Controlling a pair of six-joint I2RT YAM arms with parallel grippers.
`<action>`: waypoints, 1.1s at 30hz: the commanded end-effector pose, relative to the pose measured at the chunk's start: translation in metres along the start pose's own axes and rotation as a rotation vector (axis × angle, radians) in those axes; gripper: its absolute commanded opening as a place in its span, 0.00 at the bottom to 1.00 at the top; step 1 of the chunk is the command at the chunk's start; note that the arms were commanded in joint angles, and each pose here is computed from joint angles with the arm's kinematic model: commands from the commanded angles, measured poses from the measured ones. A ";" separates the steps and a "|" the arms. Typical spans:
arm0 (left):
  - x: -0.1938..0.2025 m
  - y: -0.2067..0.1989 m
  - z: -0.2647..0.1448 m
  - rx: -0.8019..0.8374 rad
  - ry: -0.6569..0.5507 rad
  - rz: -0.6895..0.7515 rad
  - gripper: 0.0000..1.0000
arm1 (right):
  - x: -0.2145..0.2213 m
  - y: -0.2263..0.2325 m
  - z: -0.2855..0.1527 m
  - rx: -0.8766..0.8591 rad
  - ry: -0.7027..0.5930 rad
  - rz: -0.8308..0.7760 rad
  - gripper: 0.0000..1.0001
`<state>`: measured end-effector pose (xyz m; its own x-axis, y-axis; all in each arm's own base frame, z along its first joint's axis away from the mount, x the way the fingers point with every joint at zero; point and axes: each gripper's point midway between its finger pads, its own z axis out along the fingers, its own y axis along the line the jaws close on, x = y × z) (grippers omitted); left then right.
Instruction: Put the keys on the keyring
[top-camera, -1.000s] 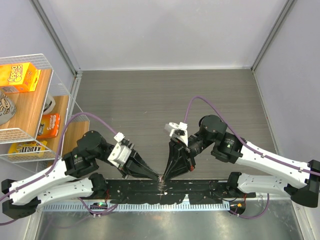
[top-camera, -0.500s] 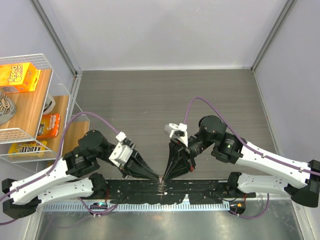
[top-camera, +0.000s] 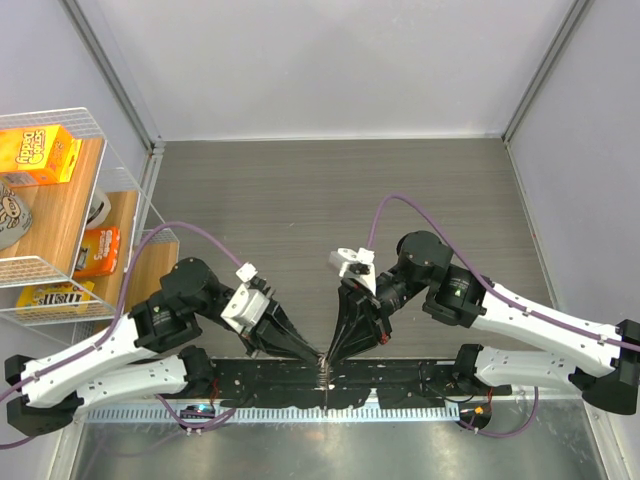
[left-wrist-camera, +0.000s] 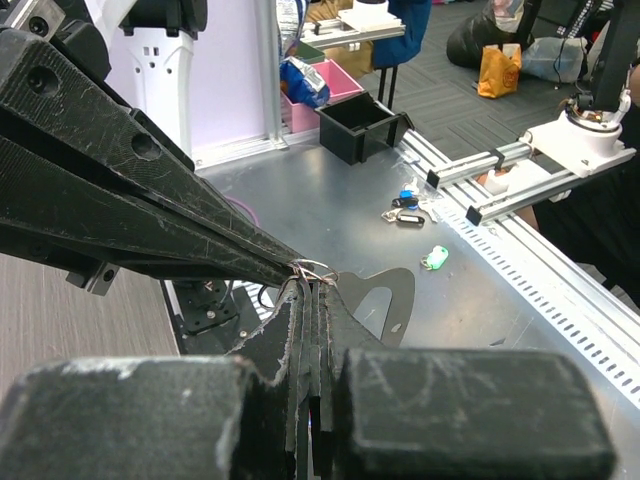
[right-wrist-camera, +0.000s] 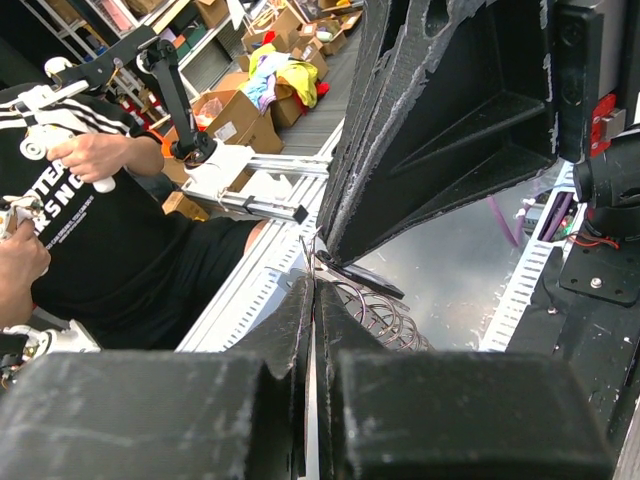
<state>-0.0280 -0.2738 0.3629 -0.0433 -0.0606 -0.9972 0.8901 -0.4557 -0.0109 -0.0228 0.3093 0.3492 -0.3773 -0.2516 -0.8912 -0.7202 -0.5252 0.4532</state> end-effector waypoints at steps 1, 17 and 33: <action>-0.050 -0.010 0.001 0.042 -0.116 0.152 0.00 | -0.011 -0.019 0.003 0.073 -0.033 -0.021 0.05; -0.048 0.000 0.007 0.025 -0.094 0.131 0.00 | -0.021 -0.021 0.009 0.044 -0.019 -0.038 0.05; -0.030 0.027 0.014 -0.060 -0.033 0.092 0.00 | -0.033 -0.006 0.009 0.000 -0.042 -0.082 0.05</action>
<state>-0.0179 -0.2899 0.3787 -0.0175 -0.0774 -0.9968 0.8970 -0.4416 0.0185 -0.0241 0.3150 0.3527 -0.3591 -0.2864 -0.8883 -0.6846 -0.5661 0.4592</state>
